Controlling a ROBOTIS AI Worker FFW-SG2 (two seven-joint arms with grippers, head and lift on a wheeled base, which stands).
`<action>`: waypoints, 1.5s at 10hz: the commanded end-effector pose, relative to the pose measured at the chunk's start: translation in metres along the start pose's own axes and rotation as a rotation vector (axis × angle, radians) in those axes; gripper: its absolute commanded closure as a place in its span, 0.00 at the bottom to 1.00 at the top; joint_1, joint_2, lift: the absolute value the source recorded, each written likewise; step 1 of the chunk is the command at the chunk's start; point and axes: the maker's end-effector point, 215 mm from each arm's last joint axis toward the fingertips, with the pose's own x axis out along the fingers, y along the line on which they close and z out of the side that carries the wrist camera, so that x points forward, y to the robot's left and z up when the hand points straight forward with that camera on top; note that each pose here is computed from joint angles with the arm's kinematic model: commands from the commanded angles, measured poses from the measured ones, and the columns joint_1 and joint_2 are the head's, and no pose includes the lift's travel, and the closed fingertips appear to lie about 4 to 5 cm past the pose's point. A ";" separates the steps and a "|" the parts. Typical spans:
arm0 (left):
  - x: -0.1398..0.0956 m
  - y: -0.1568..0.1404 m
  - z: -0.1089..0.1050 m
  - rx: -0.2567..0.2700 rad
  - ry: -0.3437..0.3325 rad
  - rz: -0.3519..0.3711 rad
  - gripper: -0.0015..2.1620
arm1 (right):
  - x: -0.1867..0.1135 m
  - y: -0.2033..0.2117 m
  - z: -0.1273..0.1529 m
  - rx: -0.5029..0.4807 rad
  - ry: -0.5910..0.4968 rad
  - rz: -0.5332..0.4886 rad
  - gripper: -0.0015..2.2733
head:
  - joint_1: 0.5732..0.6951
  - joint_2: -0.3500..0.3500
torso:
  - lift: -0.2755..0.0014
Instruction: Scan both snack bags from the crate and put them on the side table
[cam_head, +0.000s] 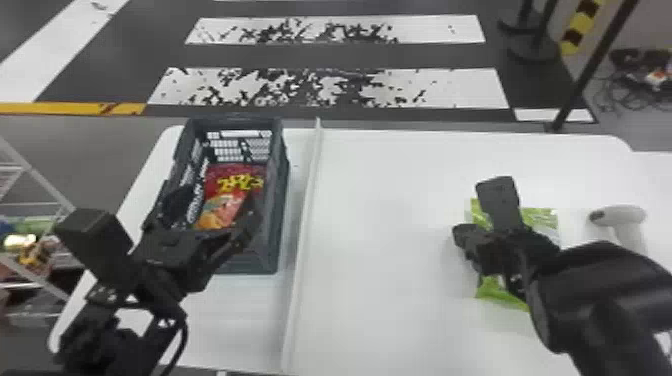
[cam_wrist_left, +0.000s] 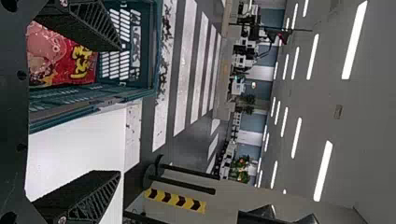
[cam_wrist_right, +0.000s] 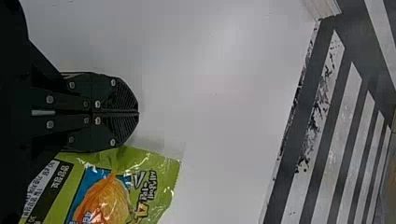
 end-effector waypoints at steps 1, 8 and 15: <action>0.000 0.000 0.000 -0.003 -0.001 0.001 0.02 | -0.006 0.004 -0.008 0.006 0.000 0.010 0.99 | 1.00 0.58 | 0.68; 0.002 -0.001 -0.004 -0.007 0.006 -0.002 0.02 | -0.041 0.007 -0.035 0.029 0.008 0.033 0.98 | 1.00 0.59 | 0.68; 0.000 -0.001 -0.002 0.005 0.005 -0.008 0.02 | -0.121 -0.116 0.027 0.168 -0.179 -0.160 0.00 | 1.00 0.52 | 0.68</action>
